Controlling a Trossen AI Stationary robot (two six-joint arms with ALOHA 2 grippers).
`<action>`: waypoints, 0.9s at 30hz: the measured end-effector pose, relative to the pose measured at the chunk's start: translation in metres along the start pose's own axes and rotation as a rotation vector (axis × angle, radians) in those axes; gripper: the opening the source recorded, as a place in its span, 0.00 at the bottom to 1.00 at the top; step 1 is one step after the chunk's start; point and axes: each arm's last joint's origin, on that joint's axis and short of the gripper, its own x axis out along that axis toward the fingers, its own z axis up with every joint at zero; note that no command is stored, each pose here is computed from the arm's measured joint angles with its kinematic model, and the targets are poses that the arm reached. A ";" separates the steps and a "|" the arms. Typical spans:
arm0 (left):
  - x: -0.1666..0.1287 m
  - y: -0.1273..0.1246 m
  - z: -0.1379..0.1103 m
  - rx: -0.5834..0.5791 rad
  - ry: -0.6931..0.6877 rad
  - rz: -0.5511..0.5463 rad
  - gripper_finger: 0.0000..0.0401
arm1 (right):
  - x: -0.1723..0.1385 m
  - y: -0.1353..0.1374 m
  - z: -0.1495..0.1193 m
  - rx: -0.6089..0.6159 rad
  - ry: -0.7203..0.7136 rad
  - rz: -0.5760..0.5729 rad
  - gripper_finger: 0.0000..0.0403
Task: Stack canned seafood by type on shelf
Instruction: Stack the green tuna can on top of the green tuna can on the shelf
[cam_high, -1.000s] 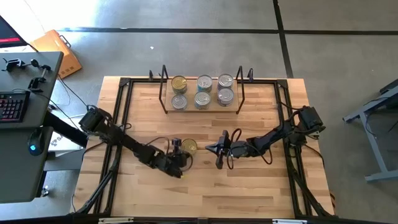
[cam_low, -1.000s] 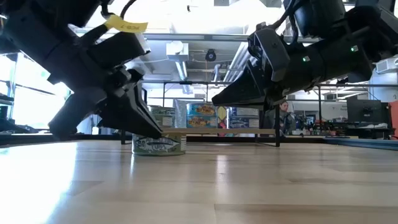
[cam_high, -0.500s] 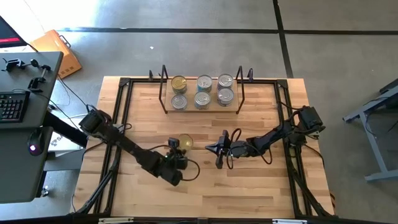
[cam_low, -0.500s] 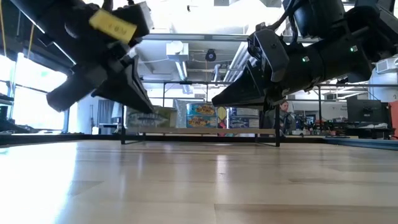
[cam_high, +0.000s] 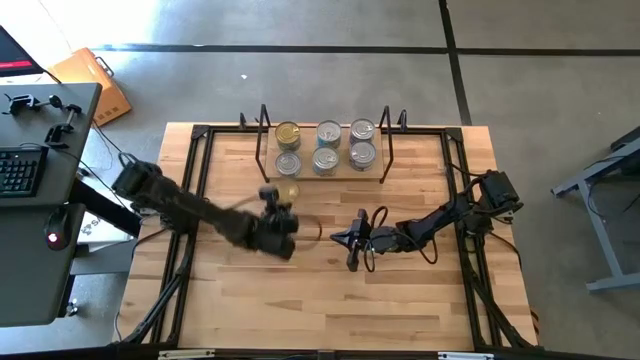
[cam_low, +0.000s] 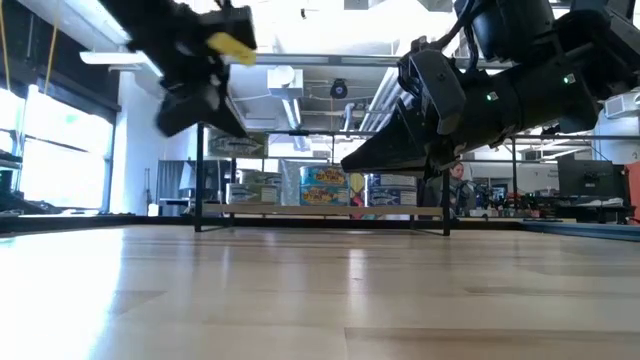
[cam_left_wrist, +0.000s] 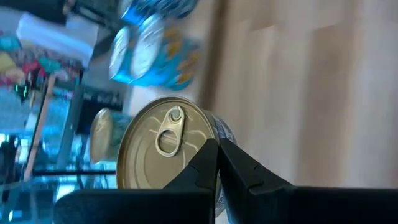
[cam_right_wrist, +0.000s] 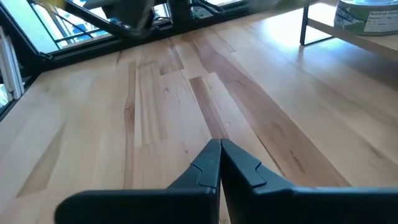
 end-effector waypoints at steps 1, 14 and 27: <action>0.006 0.010 0.000 -0.011 0.019 0.005 0.00 | 0.000 0.000 0.000 0.000 0.000 0.000 0.00; 0.079 0.093 0.004 -0.117 0.028 -0.146 0.00 | 0.000 0.000 -0.001 -0.006 0.011 -0.001 0.00; 0.107 0.096 -0.028 -0.150 0.134 -0.182 0.00 | -0.001 0.000 -0.003 -0.009 0.023 -0.005 0.00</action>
